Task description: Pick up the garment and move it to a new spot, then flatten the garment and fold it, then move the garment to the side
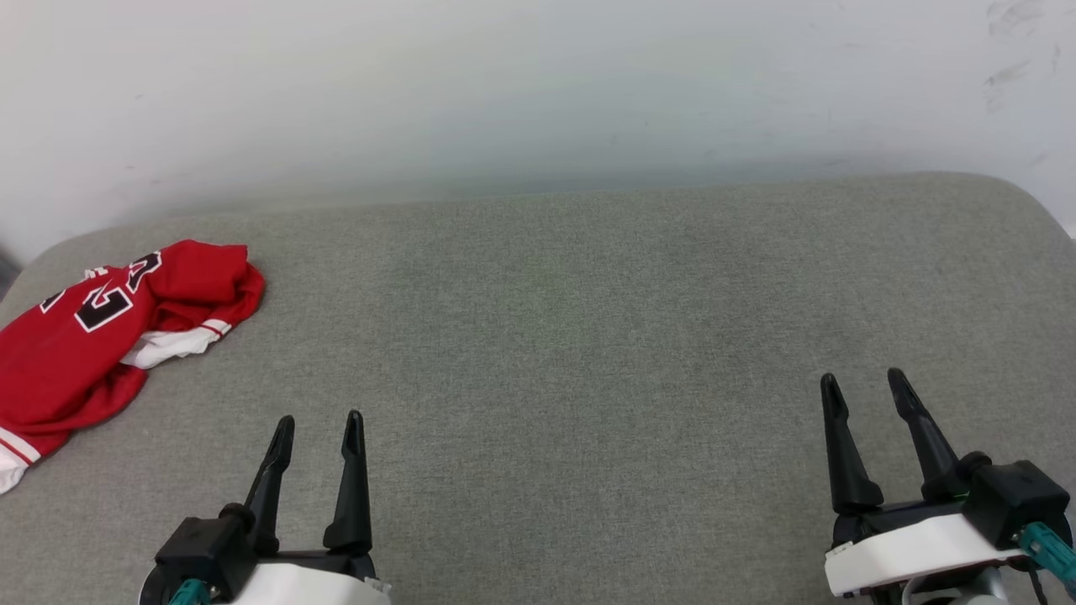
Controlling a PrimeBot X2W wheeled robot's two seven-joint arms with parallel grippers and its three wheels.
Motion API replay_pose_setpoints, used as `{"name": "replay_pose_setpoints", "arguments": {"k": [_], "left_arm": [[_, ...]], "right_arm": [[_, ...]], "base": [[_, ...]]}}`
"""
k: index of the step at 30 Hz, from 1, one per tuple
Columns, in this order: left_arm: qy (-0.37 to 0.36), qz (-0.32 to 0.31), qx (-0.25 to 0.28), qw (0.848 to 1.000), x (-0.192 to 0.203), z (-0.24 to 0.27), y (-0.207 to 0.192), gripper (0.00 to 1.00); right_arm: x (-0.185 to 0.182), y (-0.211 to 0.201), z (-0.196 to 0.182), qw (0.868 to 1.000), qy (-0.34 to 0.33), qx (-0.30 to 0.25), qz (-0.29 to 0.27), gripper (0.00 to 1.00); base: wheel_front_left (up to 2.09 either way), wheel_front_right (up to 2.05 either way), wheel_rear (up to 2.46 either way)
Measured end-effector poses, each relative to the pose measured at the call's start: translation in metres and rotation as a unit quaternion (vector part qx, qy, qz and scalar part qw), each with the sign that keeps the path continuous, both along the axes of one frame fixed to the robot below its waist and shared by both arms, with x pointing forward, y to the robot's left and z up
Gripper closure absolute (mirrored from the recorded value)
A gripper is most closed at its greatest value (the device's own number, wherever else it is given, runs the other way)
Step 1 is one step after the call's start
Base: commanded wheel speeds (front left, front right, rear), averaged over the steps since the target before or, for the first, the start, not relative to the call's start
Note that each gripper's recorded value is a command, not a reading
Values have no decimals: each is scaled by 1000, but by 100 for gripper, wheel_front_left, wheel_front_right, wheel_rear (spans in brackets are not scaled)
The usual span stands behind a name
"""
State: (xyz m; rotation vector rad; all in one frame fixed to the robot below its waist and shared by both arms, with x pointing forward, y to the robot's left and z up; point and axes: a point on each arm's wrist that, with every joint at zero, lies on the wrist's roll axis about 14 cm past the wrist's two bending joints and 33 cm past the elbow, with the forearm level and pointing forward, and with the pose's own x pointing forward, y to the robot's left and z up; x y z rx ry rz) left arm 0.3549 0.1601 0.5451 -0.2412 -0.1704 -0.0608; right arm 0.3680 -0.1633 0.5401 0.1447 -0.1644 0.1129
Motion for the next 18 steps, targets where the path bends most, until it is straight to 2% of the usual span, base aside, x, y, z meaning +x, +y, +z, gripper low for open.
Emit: {"name": "replay_pose_setpoints", "arguments": {"k": [7, 18], "left_arm": [[23, -17, 25, 999, -5, -21, -2, 0], [14, -23, 58, 998, -5, -21, -3, 0]], "right_arm": [[-2, 1, -4, 1000, 2, -7, 0, 0], [-3, 7, -3, 999, -7, -39, 9, 0]], "base": [[0, 0, 0], [0, 0, 0]]}}
